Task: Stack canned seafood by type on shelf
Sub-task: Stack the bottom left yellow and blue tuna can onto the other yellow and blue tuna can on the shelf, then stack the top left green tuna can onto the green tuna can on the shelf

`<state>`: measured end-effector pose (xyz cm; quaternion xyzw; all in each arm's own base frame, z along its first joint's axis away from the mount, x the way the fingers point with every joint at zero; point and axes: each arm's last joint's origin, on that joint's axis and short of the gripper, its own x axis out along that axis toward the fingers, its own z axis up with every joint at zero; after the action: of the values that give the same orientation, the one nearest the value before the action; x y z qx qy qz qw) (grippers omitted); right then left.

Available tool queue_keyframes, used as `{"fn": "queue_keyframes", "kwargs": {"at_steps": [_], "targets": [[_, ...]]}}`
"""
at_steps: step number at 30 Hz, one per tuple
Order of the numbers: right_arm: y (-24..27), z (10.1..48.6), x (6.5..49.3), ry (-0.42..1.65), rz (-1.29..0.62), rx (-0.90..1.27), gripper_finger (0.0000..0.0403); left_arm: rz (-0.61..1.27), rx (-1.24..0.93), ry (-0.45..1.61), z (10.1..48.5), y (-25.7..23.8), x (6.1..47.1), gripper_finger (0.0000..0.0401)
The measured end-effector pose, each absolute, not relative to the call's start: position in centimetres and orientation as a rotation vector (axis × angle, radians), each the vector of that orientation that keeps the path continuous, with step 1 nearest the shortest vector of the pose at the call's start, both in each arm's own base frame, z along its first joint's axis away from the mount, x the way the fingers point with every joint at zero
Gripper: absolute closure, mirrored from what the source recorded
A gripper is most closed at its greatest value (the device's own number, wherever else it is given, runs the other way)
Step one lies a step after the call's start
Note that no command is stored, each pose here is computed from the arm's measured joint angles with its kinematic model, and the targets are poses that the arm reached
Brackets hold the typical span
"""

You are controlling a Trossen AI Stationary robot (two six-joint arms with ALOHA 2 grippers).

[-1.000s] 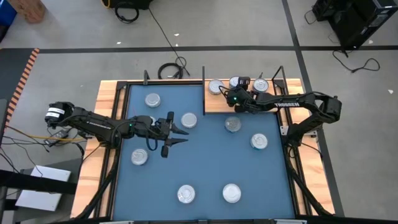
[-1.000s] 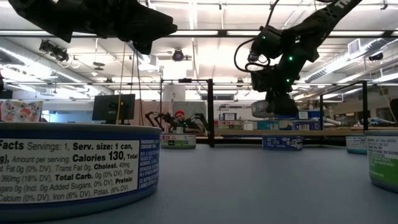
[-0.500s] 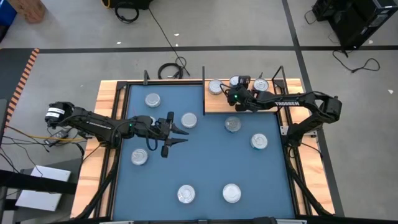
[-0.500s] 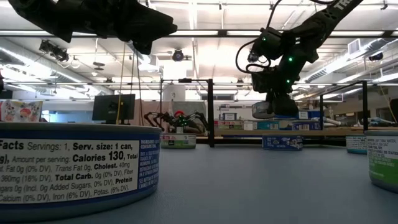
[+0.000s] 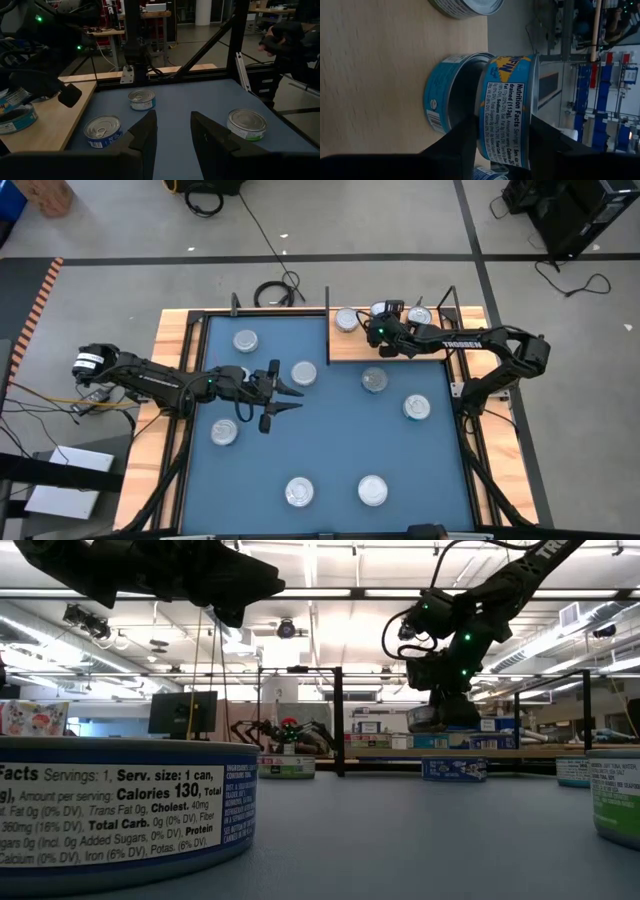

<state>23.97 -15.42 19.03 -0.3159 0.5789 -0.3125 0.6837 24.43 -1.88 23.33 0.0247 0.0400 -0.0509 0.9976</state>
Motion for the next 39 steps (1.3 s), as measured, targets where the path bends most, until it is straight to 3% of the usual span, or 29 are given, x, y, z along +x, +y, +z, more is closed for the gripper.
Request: {"fn": "queue_keyframes", "kwargs": {"at_steps": [13, 39], "targets": [[-15.4, 19.1, 24.0, 1.297, -0.701, -0.710, 0.0187, -0.104, 0.050, 0.080, 23.3, -1.9, 24.4, 0.0279], [-14.3, 18.6, 23.8, 1.367, -0.715, -0.694, 0.0182, -0.103, 0.050, 0.092, 23.2, -1.9, 24.4, 0.0279]]}}
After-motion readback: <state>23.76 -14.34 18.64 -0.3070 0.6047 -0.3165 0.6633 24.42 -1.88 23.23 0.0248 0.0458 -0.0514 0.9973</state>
